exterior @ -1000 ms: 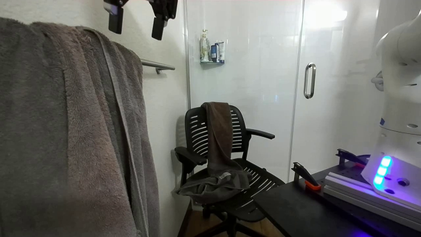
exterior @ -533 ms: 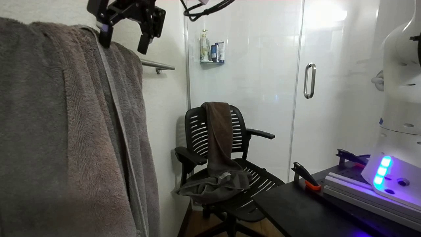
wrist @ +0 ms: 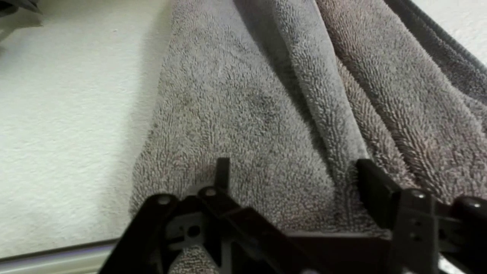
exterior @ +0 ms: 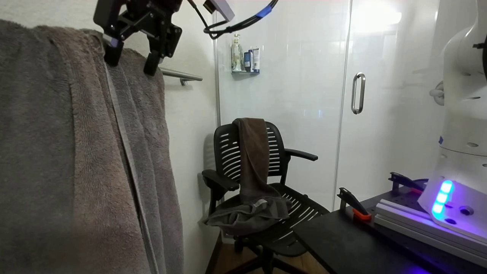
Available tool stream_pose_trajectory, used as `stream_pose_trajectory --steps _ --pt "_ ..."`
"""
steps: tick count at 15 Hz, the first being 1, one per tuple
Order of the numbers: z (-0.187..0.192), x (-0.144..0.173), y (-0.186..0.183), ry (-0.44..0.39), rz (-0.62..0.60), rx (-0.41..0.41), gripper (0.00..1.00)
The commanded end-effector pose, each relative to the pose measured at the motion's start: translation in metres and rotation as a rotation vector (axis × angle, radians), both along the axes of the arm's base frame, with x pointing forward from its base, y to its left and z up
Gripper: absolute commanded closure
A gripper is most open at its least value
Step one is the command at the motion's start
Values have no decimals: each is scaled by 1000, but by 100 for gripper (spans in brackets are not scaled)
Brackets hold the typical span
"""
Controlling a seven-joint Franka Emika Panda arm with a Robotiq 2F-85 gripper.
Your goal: Hang the brown towel on the backrest of the black chair, remove the grey towel from the rail and put it on the seat of the black chair
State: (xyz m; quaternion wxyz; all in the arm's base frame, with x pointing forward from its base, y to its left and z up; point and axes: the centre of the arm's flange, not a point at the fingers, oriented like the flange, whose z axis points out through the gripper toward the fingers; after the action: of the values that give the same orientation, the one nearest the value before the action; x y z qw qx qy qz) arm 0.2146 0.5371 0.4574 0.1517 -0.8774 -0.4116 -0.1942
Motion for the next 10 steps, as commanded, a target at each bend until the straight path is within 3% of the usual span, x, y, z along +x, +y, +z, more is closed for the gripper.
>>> stream_pose_trajectory --steps 1,6,7,8,10 --pt "-6 0 4 -2 41 33 48" --pt "-1 -7 4 -31 47 41 84" --pt "-1 -9 6 -28 25 8 40" --pt "-1 -12 7 -44 13 -36 43" --pt "-1 -21 7 -65 -1 -95 36"
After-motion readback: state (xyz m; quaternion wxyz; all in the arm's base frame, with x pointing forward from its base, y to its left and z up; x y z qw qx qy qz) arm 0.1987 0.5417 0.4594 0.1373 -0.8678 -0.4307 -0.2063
